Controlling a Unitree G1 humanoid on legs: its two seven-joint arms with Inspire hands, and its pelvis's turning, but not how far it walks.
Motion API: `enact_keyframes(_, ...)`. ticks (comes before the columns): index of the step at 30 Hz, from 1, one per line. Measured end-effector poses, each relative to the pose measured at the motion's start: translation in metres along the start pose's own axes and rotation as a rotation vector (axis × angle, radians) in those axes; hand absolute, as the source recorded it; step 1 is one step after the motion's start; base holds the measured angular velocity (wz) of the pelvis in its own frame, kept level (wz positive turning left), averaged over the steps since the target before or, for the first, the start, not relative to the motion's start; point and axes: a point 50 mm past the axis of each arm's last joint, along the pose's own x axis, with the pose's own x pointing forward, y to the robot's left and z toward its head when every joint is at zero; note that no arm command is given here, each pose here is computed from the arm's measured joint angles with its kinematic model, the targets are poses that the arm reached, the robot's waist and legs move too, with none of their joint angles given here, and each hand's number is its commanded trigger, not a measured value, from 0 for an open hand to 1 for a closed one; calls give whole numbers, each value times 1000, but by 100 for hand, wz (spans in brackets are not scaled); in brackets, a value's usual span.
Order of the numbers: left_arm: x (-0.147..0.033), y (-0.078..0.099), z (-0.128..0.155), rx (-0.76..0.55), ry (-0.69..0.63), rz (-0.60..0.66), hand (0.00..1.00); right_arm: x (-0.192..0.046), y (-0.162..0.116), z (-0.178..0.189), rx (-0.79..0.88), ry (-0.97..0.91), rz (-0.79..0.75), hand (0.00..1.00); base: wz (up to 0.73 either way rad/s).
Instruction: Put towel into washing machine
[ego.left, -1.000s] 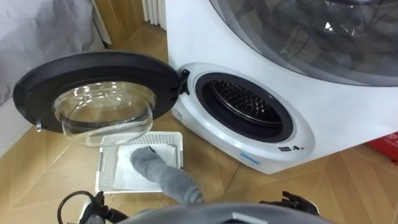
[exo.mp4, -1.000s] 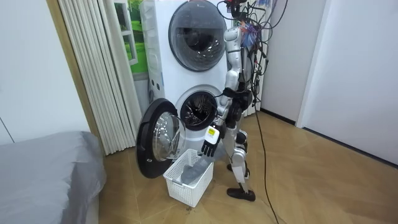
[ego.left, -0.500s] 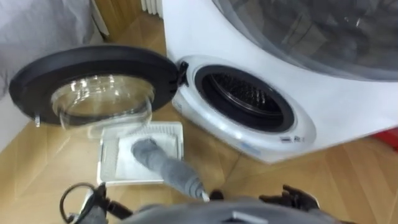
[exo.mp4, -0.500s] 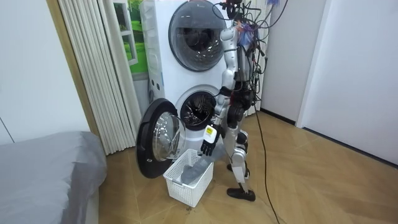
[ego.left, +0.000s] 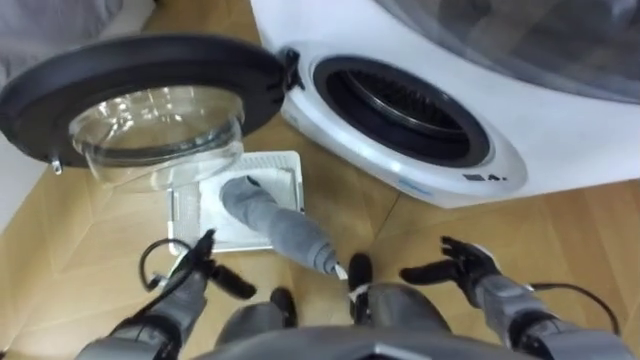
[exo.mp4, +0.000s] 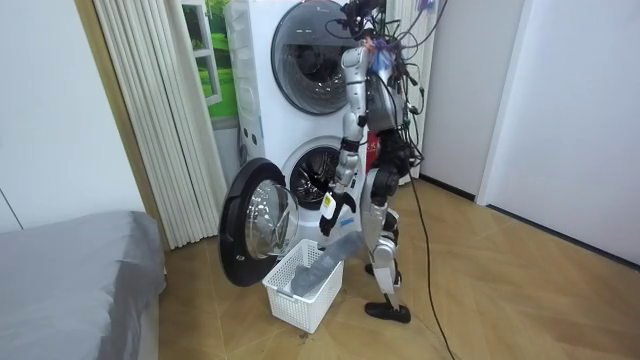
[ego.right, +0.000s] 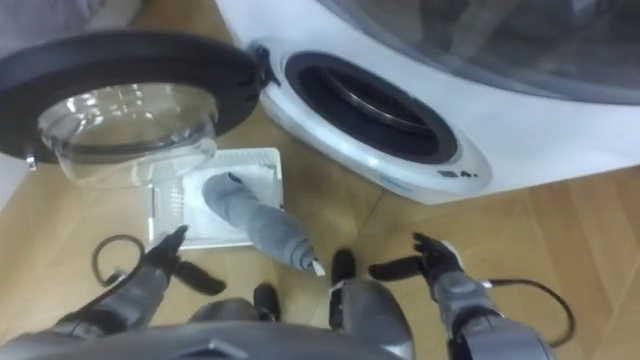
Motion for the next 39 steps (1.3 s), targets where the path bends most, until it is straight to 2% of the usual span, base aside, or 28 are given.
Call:
enact_keyframes(6, 6, 6, 36, 143, -112, 24, 0, 2, 5, 16, -16, -45, 19, 0, -1)
enact_keyframes(14, 10, 32, 82, 289, -245, 145, 0, 5, 11, 56, -22, -163, 44, 0, -2)
enact_keyframes(21, 7, 59, 128, 393, -384, 269, 0, 3, 17, 87, 77, -271, 74, 0, -10)
enact_keyframes(31, -1, 84, 160, 626, -510, 438, 0, -1, 8, 122, 219, -386, 108, 0, -3)
enact_keyframes(39, -6, 90, 176, 774, -592, 521, 0, -5, 9, 136, 248, -453, 126, 0, 4)
